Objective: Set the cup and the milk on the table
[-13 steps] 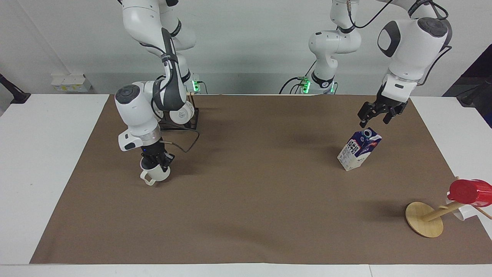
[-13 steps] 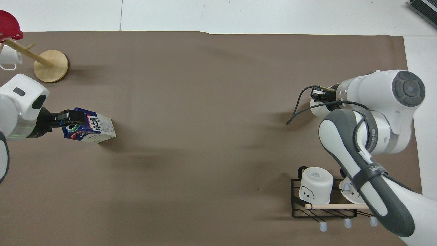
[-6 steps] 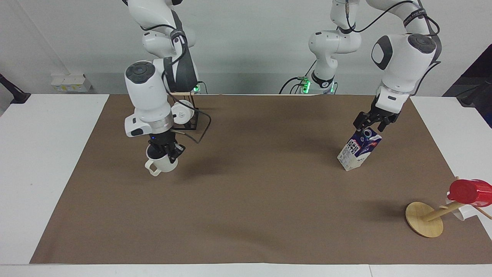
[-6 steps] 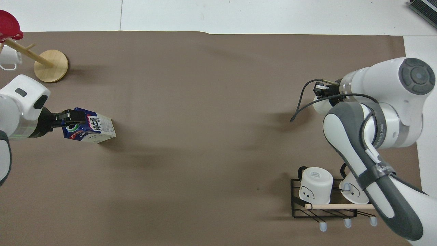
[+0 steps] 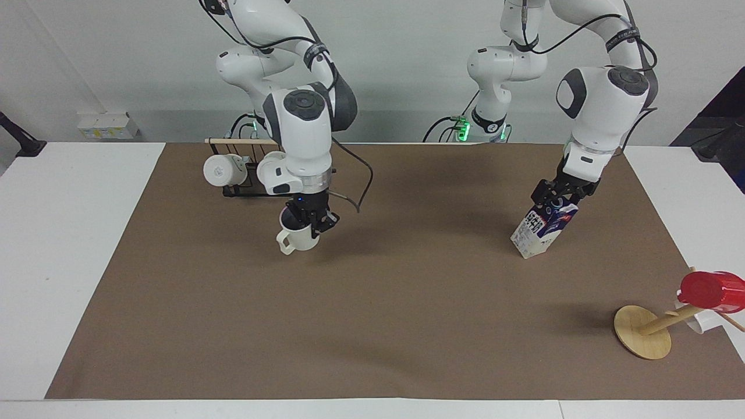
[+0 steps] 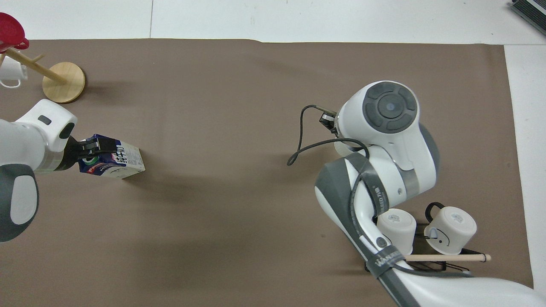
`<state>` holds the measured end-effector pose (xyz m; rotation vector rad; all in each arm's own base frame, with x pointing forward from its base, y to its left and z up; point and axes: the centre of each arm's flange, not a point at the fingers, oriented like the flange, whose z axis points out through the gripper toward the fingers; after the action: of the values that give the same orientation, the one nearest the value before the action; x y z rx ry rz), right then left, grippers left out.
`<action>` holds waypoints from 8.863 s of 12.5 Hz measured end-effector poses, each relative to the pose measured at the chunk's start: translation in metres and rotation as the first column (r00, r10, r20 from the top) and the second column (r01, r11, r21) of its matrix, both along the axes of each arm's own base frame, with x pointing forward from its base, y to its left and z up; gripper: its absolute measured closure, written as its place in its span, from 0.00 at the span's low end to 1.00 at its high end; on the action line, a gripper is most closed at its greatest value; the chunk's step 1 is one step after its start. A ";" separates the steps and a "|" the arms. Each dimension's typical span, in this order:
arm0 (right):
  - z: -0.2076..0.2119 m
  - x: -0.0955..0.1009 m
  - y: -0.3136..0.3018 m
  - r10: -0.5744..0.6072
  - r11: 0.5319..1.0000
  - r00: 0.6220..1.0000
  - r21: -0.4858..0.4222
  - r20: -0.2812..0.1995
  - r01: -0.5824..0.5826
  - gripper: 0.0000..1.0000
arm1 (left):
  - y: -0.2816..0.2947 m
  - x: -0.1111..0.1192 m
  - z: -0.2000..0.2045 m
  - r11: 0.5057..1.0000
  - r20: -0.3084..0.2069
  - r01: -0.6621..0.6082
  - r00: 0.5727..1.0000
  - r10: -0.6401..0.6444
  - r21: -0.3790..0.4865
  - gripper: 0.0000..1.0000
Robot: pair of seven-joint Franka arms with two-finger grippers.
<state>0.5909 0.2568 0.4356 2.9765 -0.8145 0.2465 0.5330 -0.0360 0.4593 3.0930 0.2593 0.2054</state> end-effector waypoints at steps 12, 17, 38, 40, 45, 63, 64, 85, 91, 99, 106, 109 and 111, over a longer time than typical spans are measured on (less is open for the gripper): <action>-0.064 -0.029 0.133 -0.128 0.991 0.990 -0.015 0.051 0.129 0.96 | 0.002 0.000 -0.002 1.000 -0.001 -0.007 1.000 0.007 -0.001 0.27; -0.089 -0.033 0.145 -0.135 0.991 0.989 -0.005 0.059 0.135 0.96 | 0.002 0.000 -0.002 1.000 0.000 -0.008 1.000 0.008 -0.001 0.42; -0.015 -0.027 0.119 -0.081 0.994 0.993 0.075 0.088 0.074 0.00 | -0.039 0.004 0.055 0.997 -0.028 0.082 0.996 -0.082 -0.003 0.59; 0.022 -0.022 0.089 -0.027 0.997 0.997 0.078 0.069 0.022 0.00 | -0.056 0.002 0.060 0.995 -0.030 0.098 0.995 -0.099 -0.033 0.59; 0.095 -0.013 -0.015 0.158 0.987 0.987 0.024 0.016 -0.158 0.00 | -0.152 -0.022 0.067 0.992 -0.035 0.102 0.994 -0.105 -0.078 0.59; 0.164 -0.016 -0.275 0.383 0.924 0.922 0.026 -0.061 -0.382 0.00 | -0.284 -0.039 -0.005 0.987 -0.029 0.115 0.993 -0.119 -0.113 0.54; 0.169 -0.019 -0.275 0.383 0.924 0.921 0.029 -0.065 -0.382 0.00 | -0.284 -0.039 -0.005 0.987 -0.029 0.114 0.993 -0.118 -0.113 0.42; 0.239 -0.070 -0.276 0.411 0.912 0.903 0.069 -0.124 -0.405 0.00 | -0.050 -0.017 0.151 0.961 -0.118 0.269 0.954 -0.274 -0.060 0.00; 0.240 -0.072 -0.276 0.410 0.912 0.903 0.072 -0.129 -0.404 0.00 | -0.035 -0.018 0.160 0.961 -0.123 0.275 0.954 -0.274 -0.012 0.00; 0.245 -0.072 -0.276 0.411 0.912 0.904 0.066 -0.118 -0.406 0.00 | -0.016 -0.016 0.168 0.972 -0.110 0.236 0.966 -0.235 -0.007 0.00; 0.245 -0.072 -0.276 0.411 0.912 0.904 0.065 -0.116 -0.406 0.00 | 0.015 -0.013 0.173 0.980 -0.102 0.200 0.975 -0.199 0.002 0.00; 0.245 -0.072 -0.276 0.411 0.912 0.904 0.066 -0.117 -0.406 0.00 | 0.020 -0.013 0.172 0.980 -0.102 0.198 0.975 -0.197 0.002 0.00; 0.245 -0.072 -0.276 0.411 0.912 0.904 0.066 -0.117 -0.406 0.00 | 0.021 -0.013 0.172 0.977 -0.102 0.212 0.972 -0.211 0.003 0.00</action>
<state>0.5192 -0.0193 0.6804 3.1294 -0.1742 0.0484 0.5204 -0.0154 0.6316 3.1177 -0.0714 0.0444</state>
